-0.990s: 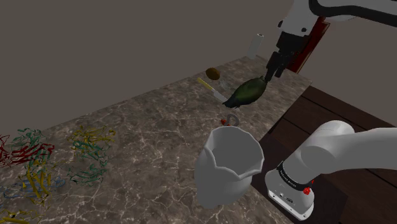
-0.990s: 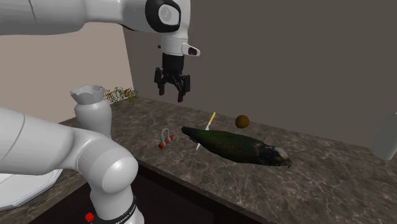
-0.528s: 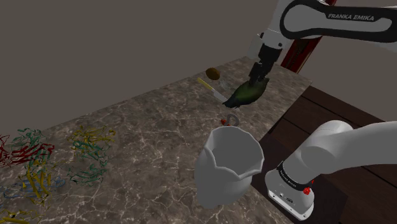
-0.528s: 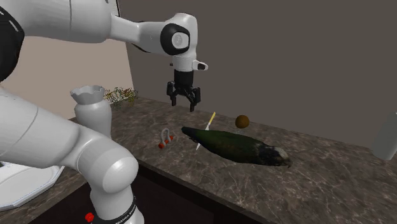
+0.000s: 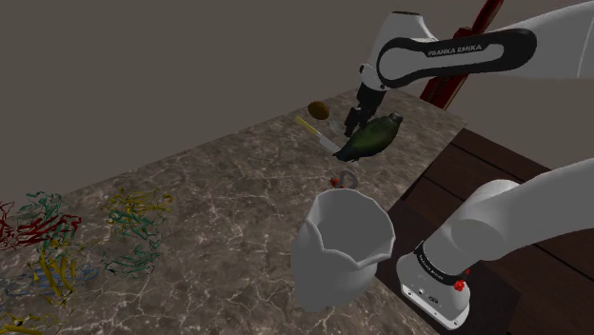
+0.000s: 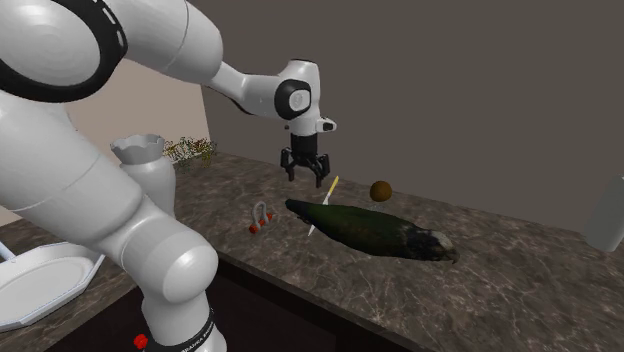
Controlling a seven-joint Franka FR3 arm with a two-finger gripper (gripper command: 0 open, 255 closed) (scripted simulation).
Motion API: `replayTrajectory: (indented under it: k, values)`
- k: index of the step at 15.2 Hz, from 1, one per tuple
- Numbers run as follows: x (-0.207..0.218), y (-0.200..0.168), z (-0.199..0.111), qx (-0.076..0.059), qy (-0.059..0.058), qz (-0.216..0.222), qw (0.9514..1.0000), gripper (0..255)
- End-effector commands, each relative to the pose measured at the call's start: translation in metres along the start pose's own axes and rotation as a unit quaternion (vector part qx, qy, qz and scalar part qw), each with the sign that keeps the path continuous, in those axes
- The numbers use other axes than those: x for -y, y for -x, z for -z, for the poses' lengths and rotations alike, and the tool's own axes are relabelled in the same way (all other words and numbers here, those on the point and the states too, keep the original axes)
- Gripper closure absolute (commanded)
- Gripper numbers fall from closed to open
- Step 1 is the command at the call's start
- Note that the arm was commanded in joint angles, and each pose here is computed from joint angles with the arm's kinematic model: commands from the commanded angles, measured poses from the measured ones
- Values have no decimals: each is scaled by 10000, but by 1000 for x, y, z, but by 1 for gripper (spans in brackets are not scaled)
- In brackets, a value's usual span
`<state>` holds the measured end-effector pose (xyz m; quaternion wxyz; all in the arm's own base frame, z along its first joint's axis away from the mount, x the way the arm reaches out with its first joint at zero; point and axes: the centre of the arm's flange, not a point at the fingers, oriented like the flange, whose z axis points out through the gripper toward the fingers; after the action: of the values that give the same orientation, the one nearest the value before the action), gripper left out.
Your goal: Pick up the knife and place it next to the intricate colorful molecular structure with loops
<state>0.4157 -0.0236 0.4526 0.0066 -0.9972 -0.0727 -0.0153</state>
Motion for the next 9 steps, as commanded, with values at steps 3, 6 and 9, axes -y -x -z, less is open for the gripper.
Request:
replayTrajectory:
  k: [3, 6, 9]
  values:
    - [-6, -32, -36, -168, 146, 150, 9996, 0]
    - [-10, -58, -61, -284, 251, 260, 9989, 0]
    - [-13, -85, -86, -400, 356, 370, 9979, 0]
